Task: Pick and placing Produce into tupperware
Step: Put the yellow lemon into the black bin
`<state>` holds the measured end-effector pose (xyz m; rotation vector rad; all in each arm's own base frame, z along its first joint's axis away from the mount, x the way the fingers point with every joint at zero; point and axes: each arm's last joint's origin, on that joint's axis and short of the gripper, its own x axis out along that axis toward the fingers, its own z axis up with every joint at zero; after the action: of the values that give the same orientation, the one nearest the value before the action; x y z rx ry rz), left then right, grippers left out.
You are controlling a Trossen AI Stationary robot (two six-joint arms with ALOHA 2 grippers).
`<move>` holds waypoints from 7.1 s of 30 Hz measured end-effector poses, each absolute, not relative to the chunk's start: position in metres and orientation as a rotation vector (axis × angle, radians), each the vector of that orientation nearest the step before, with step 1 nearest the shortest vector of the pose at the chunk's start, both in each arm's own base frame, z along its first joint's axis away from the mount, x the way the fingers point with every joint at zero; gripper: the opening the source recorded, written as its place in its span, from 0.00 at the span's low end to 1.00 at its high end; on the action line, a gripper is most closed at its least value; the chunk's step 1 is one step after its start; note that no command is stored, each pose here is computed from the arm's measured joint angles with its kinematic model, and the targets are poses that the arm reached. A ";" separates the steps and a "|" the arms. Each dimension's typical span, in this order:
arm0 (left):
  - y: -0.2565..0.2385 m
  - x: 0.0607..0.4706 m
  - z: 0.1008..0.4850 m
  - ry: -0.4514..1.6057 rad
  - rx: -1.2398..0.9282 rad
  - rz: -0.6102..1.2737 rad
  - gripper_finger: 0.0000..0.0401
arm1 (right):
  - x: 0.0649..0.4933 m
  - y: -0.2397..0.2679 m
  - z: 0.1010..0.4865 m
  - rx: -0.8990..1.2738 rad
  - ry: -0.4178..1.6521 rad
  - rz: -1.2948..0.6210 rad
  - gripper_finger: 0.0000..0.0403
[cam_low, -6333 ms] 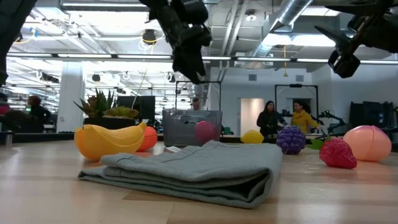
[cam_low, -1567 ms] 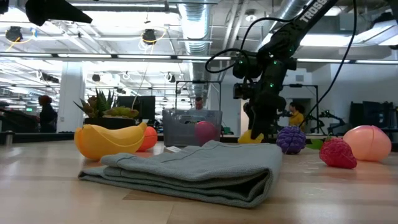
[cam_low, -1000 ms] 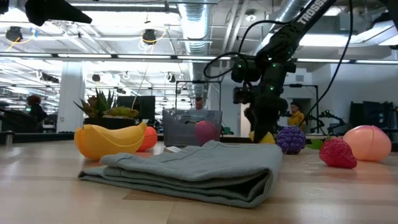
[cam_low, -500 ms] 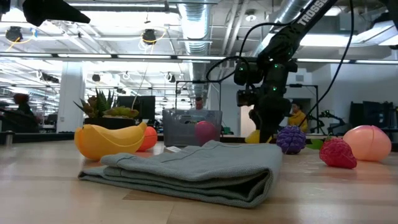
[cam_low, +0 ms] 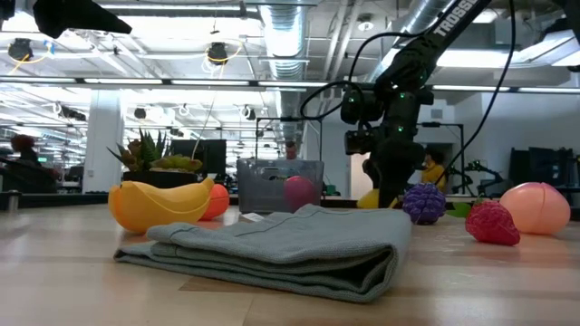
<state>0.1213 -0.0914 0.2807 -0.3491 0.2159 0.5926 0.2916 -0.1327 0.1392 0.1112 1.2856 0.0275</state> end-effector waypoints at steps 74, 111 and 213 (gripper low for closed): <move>-0.091 0.121 0.281 0.214 -0.352 0.593 0.74 | 0.310 -0.142 0.249 0.054 0.987 -0.033 0.57; -0.092 0.121 0.281 0.201 -0.337 0.597 0.74 | 0.358 -0.162 0.252 0.040 0.792 -0.066 0.59; -0.092 0.121 0.281 0.210 -0.317 0.590 0.74 | 0.416 -0.175 0.185 0.305 0.977 -0.213 0.61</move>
<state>0.1205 -0.0919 0.2810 -0.3167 0.2104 0.5896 0.4165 -0.1748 0.1848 0.3051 0.9773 -0.2133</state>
